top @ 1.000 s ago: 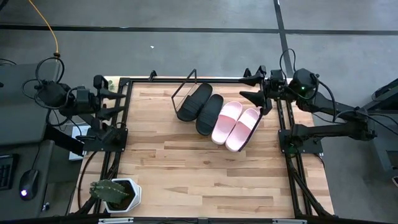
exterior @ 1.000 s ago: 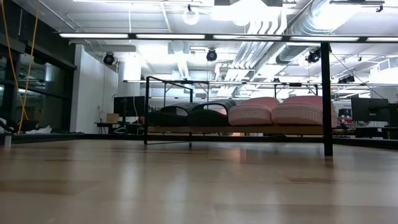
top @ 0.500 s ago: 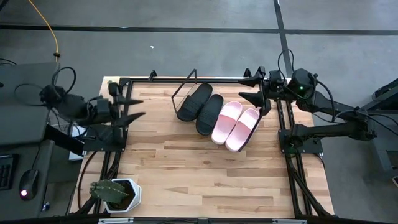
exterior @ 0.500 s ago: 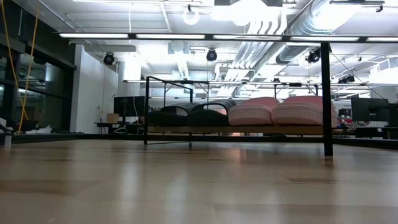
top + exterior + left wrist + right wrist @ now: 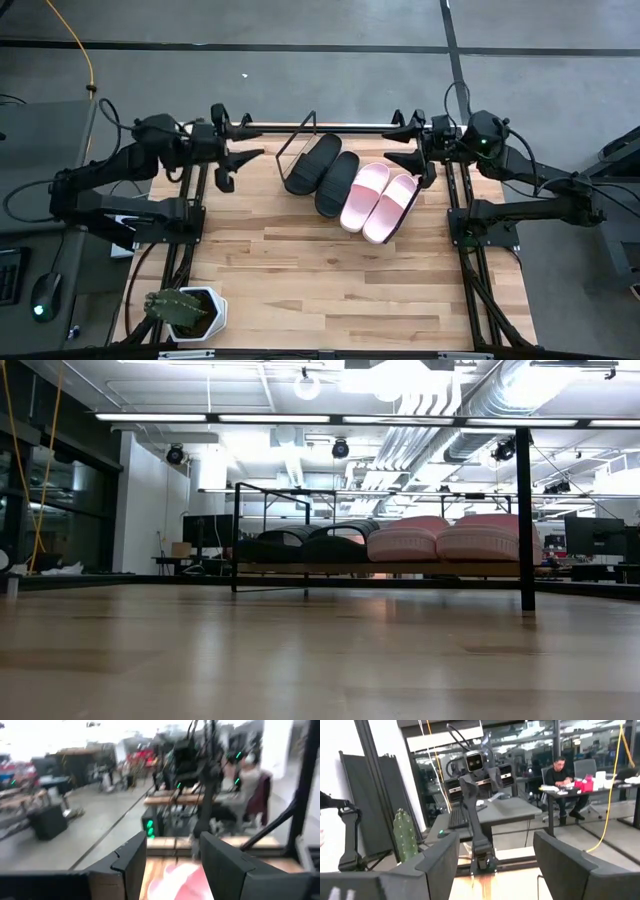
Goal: Pick and place slides into the shelf
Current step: Return to Home Position
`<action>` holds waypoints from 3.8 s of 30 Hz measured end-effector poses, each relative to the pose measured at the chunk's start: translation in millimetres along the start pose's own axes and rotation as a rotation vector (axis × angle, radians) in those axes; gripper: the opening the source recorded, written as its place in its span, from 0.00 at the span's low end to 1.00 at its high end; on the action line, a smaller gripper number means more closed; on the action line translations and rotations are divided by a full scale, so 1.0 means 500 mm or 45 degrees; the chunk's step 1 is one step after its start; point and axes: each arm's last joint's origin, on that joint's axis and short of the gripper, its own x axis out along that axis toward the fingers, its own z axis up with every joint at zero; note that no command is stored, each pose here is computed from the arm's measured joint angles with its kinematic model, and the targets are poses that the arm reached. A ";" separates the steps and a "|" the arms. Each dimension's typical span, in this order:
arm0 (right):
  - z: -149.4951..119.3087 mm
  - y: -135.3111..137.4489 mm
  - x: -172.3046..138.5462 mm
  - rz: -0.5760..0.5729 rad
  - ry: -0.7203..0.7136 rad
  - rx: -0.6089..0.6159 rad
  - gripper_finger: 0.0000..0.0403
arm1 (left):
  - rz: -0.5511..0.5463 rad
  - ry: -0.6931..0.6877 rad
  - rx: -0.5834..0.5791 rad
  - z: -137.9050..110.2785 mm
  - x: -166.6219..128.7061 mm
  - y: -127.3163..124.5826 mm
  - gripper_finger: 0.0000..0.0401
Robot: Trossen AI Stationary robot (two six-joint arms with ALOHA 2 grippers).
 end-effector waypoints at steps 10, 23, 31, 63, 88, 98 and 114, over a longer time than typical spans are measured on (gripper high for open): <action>0.053 0.064 -0.107 0.105 -0.179 -0.118 0.60 | 0.031 0.030 0.037 0.015 -0.119 0.008 0.42; 0.055 0.113 -0.159 0.198 -0.206 -0.244 0.58 | 0.018 -0.097 0.017 -0.002 -0.244 -0.007 0.42; 0.051 0.121 -0.200 0.177 -0.181 -0.264 0.58 | 0.014 -0.020 0.011 -0.067 -0.229 -0.013 0.42; -0.159 0.095 -0.288 0.061 -0.703 -0.322 0.58 | -0.178 -0.225 -0.024 -0.134 -0.175 -0.026 0.42; -0.323 0.070 -0.246 -0.041 -0.741 -0.182 0.58 | -0.214 -0.369 -0.158 -0.337 -0.132 -0.047 0.42; -0.332 0.069 -0.241 -0.043 -0.678 -0.185 0.58 | -0.228 -0.346 -0.221 -0.358 -0.130 -0.050 0.42; -0.343 0.066 -0.235 -0.102 -0.590 -0.185 0.58 | -0.198 -0.347 -0.257 -0.421 -0.125 -0.056 0.42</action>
